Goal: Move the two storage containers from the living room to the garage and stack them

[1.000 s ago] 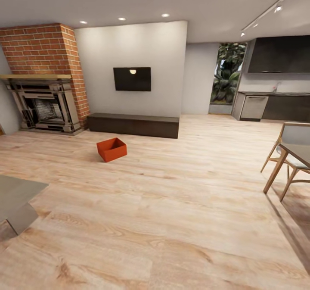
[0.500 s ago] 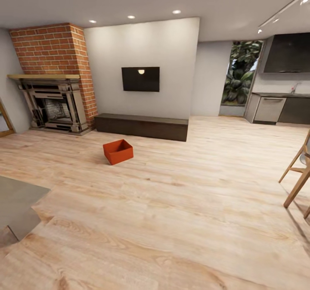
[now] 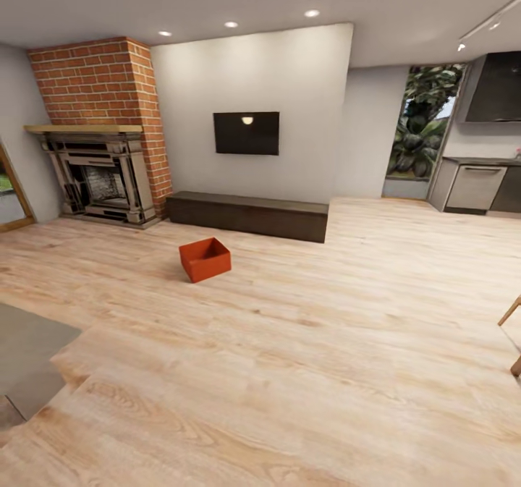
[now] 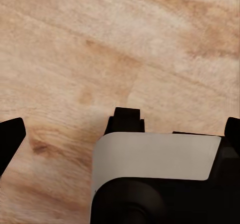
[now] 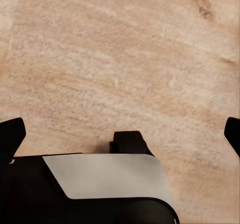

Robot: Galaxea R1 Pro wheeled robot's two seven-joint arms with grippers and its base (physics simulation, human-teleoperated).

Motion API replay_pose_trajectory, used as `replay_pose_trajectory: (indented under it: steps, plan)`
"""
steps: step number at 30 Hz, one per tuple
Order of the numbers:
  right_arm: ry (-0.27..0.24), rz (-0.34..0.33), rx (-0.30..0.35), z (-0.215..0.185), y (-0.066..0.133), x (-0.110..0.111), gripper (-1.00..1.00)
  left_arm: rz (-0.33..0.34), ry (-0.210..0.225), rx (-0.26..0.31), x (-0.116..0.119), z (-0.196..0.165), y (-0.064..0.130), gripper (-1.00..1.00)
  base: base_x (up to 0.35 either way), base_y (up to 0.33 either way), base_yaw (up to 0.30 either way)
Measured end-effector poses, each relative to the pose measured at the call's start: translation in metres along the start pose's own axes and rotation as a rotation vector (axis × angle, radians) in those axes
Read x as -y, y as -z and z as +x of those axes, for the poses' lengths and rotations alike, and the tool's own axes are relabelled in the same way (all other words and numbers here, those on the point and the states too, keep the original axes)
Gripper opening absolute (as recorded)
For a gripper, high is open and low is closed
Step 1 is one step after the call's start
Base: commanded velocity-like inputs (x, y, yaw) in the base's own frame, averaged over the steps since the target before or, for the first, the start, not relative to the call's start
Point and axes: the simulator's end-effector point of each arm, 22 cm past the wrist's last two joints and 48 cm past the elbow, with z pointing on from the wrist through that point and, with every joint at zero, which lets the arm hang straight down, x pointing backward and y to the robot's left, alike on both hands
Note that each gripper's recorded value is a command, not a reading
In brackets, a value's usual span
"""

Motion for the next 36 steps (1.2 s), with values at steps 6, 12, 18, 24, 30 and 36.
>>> replay_pose_trajectory:
  steps: [6,12,18,24,30,36]
  plan:
    - [0.000,0.000,0.000,0.0000,0.0000,0.0000,1.00,0.000,-0.001,0.000,0.0001,0.0000,0.0000,1.00,0.323,0.000,0.013]
    - [0.000,0.000,0.000,0.0000,0.0001,-0.0003,1.00,0.000,0.000,0.000,-0.0001,-0.0004,0.0000,1.00,0.323,0.000,0.001]
    - [0.001,0.000,-0.001,0.0002,0.0001,-0.0004,1.00,0.000,0.000,0.000,0.0002,0.0000,0.0000,1.00,0.323,0.000,0.000]
    - [0.001,0.000,-0.001,0.0002,0.0001,-0.0005,1.00,0.000,-0.001,0.000,0.0001,0.0001,0.0000,1.00,0.323,0.000,0.000]
    - [0.000,0.000,-0.001,0.0001,0.0001,-0.0005,1.00,0.000,0.000,0.000,0.0002,0.0000,0.0000,1.00,0.323,0.000,0.150]
    - [0.001,-0.001,-0.001,0.0001,0.0001,-0.0006,1.00,0.000,0.000,0.000,0.0002,0.0001,0.0000,1.00,0.323,0.000,0.263]
